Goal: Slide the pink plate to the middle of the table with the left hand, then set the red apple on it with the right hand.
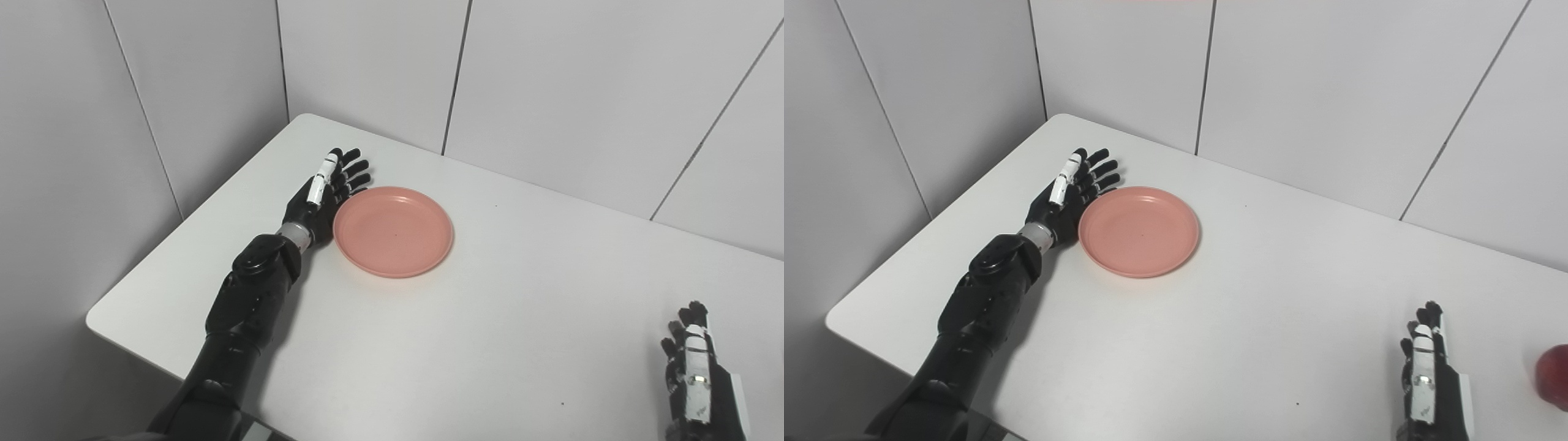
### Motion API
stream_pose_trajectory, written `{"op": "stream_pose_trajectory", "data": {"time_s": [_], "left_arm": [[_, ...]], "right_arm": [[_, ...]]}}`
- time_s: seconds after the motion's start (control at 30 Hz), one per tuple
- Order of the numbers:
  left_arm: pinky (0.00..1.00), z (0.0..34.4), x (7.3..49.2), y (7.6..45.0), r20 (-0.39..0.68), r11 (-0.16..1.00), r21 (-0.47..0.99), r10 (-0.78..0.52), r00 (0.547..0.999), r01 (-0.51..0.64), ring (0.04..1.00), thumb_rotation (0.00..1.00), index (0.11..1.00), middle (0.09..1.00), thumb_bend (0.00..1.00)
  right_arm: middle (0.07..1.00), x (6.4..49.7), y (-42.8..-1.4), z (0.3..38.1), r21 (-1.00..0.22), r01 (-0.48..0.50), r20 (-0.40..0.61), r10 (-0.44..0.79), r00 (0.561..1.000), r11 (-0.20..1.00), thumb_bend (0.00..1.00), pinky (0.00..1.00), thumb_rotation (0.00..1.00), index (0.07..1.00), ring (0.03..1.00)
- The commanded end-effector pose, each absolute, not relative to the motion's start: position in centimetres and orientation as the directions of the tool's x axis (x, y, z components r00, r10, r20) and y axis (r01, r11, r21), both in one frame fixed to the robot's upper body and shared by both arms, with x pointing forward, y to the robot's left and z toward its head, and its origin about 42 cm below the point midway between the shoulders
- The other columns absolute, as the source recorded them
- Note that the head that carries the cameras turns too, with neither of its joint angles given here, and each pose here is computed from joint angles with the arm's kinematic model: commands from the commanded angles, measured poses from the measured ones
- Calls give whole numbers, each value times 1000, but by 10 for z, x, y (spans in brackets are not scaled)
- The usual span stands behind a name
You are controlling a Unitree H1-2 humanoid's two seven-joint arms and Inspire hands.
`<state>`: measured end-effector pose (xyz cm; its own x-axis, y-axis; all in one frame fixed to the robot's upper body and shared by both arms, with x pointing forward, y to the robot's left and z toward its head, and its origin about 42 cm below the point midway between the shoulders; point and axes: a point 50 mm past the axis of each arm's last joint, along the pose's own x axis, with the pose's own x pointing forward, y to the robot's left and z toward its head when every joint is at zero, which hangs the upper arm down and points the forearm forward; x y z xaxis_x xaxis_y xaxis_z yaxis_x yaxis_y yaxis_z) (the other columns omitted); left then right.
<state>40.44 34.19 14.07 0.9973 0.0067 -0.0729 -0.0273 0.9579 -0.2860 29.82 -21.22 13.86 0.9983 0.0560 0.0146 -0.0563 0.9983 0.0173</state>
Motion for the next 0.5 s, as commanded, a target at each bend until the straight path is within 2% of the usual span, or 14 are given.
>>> {"op": "stream_pose_trajectory", "data": {"time_s": [0.0, 0.47], "left_arm": [[905, 147, 412, 333, -58, 960, -281, -10, 998, -7, 909, 1000, 898, 915, 341], [884, 142, 411, 311, -59, 955, -294, -52, 997, 33, 890, 1000, 888, 896, 348]], "right_arm": [[1000, 305, -211, 156, 20, -67, 102, 65, 993, 998, 67, 1000, 1000, 1000, 1000], [1000, 306, -212, 155, 28, -58, 108, 55, 993, 998, 60, 1000, 1000, 1000, 997]]}}
